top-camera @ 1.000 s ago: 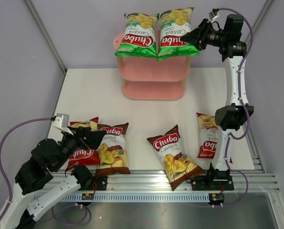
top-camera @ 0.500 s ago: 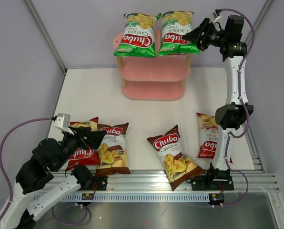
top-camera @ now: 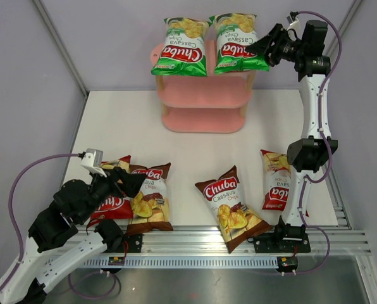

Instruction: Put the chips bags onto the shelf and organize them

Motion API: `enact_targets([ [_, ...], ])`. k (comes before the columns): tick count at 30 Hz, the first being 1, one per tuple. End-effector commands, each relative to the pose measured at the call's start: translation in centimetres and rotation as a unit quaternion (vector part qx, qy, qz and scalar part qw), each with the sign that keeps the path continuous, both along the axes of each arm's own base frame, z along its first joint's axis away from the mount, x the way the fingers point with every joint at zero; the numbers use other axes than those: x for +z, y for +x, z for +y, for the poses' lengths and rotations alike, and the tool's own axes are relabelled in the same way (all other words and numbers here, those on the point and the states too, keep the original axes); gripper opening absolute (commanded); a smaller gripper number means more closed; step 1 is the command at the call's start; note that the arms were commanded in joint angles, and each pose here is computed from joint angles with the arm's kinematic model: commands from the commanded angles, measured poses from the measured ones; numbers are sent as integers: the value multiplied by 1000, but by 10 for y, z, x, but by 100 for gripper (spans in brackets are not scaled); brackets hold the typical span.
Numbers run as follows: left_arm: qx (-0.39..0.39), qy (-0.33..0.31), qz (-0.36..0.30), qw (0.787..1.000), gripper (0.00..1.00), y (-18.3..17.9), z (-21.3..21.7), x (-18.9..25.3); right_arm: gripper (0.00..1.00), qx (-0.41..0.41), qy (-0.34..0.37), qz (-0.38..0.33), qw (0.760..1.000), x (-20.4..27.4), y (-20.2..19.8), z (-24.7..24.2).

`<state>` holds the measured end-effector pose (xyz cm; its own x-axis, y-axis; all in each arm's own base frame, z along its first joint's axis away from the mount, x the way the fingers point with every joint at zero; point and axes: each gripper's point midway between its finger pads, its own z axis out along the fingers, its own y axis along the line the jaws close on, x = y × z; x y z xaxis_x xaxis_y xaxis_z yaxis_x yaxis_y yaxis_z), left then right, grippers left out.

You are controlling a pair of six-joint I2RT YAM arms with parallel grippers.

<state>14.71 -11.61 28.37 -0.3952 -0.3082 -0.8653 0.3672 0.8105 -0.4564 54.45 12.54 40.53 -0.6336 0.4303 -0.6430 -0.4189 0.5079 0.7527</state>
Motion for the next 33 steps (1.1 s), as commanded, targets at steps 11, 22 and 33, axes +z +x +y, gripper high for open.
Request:
enact_targets([
  [11, -10, -4, -10, 1000, 99, 5, -9, 0, 64, -7, -2, -45, 999, 27, -4, 19],
  [22, -12, 0, -3, 1000, 99, 7, -12, -6, 80, -39, -14, -63, 997, 47, -15, -9],
  [33, -27, -11, 2, 1000, 99, 9, -24, -7, 100, -62, -31, -74, 995, 62, -33, -37],
])
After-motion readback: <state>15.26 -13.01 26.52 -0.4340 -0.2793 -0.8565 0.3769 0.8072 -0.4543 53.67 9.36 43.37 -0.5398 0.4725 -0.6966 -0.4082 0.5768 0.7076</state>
